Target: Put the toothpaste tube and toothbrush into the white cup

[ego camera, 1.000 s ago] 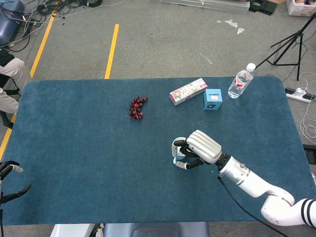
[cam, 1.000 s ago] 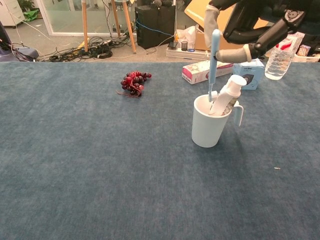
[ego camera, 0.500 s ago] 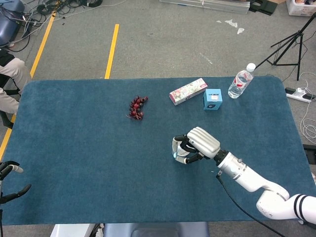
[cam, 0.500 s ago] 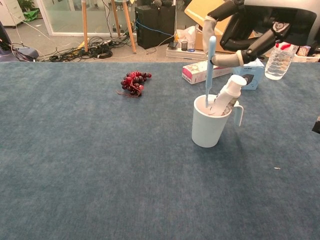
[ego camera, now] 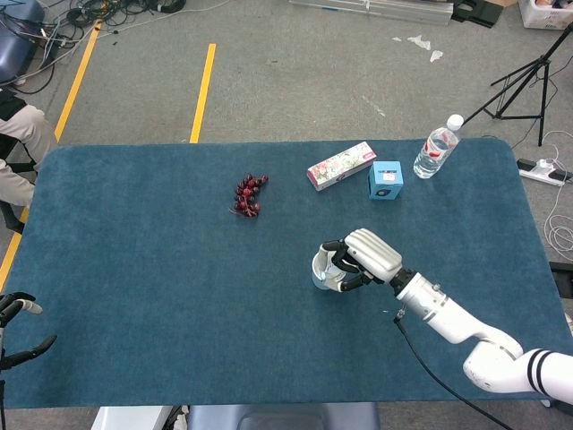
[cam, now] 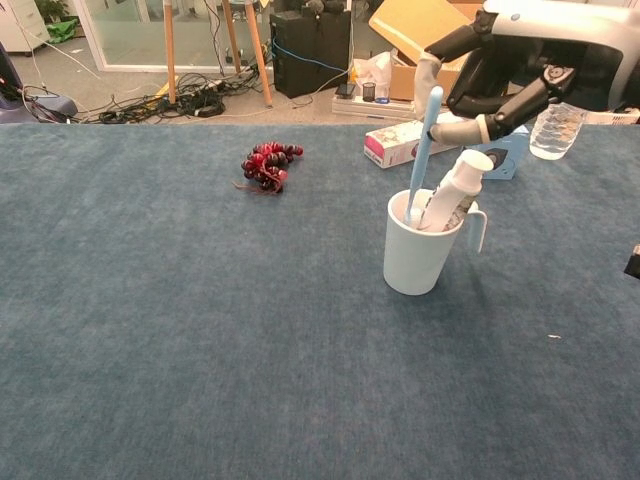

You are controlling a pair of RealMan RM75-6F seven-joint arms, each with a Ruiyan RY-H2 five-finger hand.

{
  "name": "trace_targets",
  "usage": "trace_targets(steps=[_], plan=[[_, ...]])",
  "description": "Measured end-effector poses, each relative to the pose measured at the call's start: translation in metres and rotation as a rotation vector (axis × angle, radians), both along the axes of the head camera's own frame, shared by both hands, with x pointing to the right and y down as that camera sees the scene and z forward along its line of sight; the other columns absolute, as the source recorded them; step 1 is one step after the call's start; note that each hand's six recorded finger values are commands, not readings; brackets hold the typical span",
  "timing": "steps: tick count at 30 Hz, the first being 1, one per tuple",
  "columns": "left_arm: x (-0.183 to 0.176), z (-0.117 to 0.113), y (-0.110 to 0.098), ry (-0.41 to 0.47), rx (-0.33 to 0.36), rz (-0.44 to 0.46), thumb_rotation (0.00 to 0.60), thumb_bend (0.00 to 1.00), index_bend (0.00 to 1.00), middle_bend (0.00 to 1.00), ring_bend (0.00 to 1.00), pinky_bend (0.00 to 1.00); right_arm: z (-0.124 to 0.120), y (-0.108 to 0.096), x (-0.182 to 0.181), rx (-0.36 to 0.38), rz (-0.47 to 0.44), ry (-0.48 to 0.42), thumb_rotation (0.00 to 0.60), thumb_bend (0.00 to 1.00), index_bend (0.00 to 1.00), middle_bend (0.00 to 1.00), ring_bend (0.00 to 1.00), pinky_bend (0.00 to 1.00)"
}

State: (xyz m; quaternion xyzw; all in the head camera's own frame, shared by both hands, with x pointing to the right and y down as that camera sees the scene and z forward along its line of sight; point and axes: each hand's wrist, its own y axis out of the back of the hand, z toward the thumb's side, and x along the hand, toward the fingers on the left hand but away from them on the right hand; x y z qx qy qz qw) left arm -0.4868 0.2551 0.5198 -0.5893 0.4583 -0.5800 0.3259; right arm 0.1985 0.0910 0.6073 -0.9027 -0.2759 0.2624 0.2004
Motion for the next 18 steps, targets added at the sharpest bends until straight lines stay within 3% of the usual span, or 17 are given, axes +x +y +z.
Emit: trace_targets(steps=[18], plan=[[-0.001,0.001,0.0,-0.001,-0.003,-0.002,0.6,0.03,0.47,0.36,0.31,0.38,0.016,-0.007,0.012,-0.03,0.041,0.029,0.6,0.18,0.5,1.0,1.0,1.0]])
